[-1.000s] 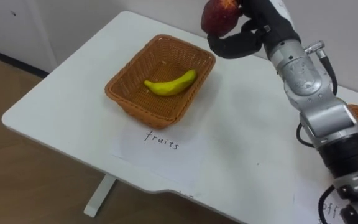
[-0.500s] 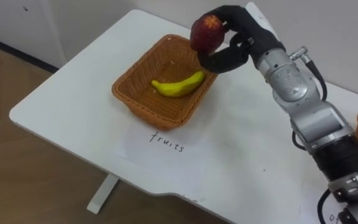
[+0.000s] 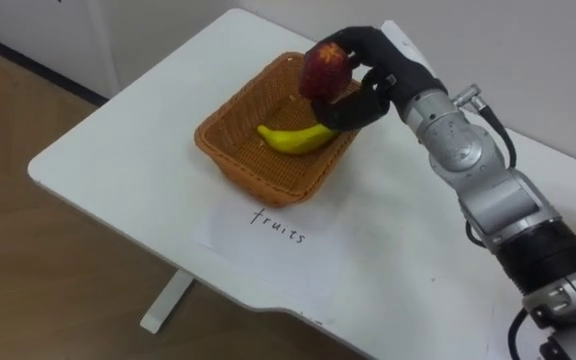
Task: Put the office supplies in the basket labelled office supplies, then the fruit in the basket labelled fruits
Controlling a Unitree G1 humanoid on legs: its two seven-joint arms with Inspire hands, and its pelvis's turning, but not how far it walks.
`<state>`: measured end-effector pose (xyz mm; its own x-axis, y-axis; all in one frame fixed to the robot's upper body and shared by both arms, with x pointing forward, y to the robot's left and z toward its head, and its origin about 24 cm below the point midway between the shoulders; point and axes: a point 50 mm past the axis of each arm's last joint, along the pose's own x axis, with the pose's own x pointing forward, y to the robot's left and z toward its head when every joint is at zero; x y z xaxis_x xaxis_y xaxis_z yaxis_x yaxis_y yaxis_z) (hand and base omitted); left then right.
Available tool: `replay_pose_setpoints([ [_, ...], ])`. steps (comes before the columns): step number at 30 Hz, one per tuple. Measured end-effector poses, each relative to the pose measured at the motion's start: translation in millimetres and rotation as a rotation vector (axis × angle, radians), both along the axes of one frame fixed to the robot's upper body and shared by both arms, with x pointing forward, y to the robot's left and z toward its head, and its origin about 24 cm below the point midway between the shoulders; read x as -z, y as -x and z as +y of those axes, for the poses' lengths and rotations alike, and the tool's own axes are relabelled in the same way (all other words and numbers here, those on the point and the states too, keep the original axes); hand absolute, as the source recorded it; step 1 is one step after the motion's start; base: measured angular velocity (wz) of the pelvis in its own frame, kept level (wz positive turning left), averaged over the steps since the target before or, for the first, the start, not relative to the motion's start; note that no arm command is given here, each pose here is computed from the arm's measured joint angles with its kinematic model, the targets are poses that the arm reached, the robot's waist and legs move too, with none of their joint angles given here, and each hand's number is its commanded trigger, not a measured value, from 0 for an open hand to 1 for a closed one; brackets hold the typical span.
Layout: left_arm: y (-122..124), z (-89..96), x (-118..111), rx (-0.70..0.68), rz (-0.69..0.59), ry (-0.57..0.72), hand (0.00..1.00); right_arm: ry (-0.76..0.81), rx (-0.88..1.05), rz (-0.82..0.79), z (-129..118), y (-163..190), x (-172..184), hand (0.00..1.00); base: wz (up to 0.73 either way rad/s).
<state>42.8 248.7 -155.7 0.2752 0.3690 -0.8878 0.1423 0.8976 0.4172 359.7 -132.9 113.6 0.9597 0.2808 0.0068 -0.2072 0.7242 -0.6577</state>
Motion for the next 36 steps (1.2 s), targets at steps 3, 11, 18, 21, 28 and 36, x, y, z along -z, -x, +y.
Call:
replay_pose_setpoints([
  [3, 0, 0.0, 0, 0.003, 0.000, -0.001, 0.00, 0.010, 0.021, 0.030, -5, -1, 8, 1.00, 0.03],
  [11, -2, 0.3, 0, 0.030, 0.009, -0.003, 0.00, 0.031, 0.049, 0.093, -9, -2, 25, 1.00, 0.00],
  [18, -1, -0.4, 1, 0.047, 0.022, 0.013, 0.00, 0.028, 0.044, 0.094, -7, -1, 25, 1.00, 0.00],
  [21, -2, 0.5, 0, 0.041, 0.020, 0.021, 0.00, 0.028, 0.044, 0.096, -7, -1, 25, 1.00, 0.00],
  [28, 1, 3.5, 0, 0.015, 0.031, 0.033, 0.00, 0.028, 0.034, 0.104, -5, -1, 26, 1.00, 0.00],
  [36, 2, 3.2, 0, 0.015, 0.034, 0.038, 0.00, 0.021, 0.045, 0.154, -3, -1, 39, 0.10, 0.00],
])
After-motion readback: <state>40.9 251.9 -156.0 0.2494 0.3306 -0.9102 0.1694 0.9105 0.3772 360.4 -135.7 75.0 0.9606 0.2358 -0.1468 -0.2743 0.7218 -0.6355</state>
